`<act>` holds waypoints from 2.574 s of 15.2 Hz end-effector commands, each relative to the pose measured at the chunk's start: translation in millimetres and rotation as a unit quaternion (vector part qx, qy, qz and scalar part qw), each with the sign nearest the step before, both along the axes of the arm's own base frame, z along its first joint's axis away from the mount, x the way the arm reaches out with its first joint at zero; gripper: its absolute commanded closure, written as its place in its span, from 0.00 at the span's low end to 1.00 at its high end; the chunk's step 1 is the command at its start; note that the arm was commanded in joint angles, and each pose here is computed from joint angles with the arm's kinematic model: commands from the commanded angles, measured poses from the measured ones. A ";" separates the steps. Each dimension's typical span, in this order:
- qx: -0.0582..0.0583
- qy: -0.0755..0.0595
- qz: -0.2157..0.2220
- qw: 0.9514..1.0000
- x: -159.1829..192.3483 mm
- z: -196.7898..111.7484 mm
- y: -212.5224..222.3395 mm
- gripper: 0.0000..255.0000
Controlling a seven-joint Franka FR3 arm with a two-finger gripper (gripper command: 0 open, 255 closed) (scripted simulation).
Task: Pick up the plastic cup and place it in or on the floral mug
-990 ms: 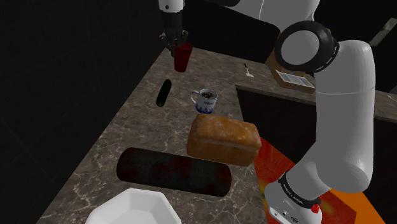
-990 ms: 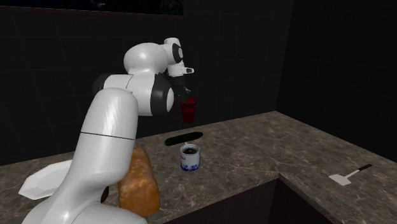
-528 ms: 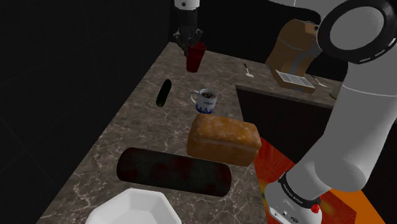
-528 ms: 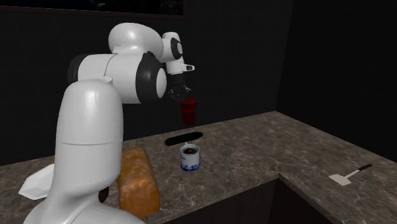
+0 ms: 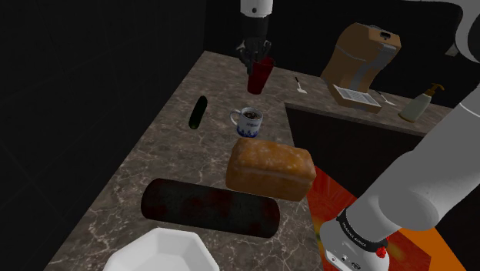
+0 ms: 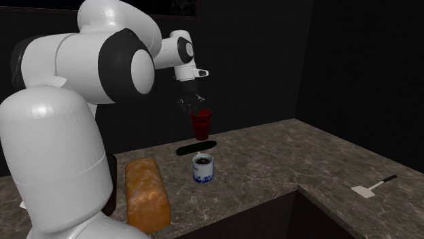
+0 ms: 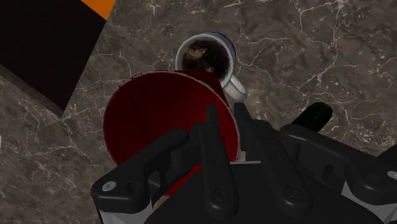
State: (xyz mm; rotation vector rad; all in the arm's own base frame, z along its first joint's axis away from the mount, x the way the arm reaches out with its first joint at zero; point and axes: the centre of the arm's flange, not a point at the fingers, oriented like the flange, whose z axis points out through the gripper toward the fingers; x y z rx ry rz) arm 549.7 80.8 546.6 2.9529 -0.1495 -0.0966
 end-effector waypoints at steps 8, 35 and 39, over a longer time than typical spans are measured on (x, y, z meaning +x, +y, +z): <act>0.000 0.000 0.000 1.000 -3.9 -47.0 -0.4 1.00; 0.000 0.000 0.000 1.000 -0.2 -44.8 8.5 0.00; 0.000 0.000 0.000 1.000 -0.2 -44.8 8.5 0.00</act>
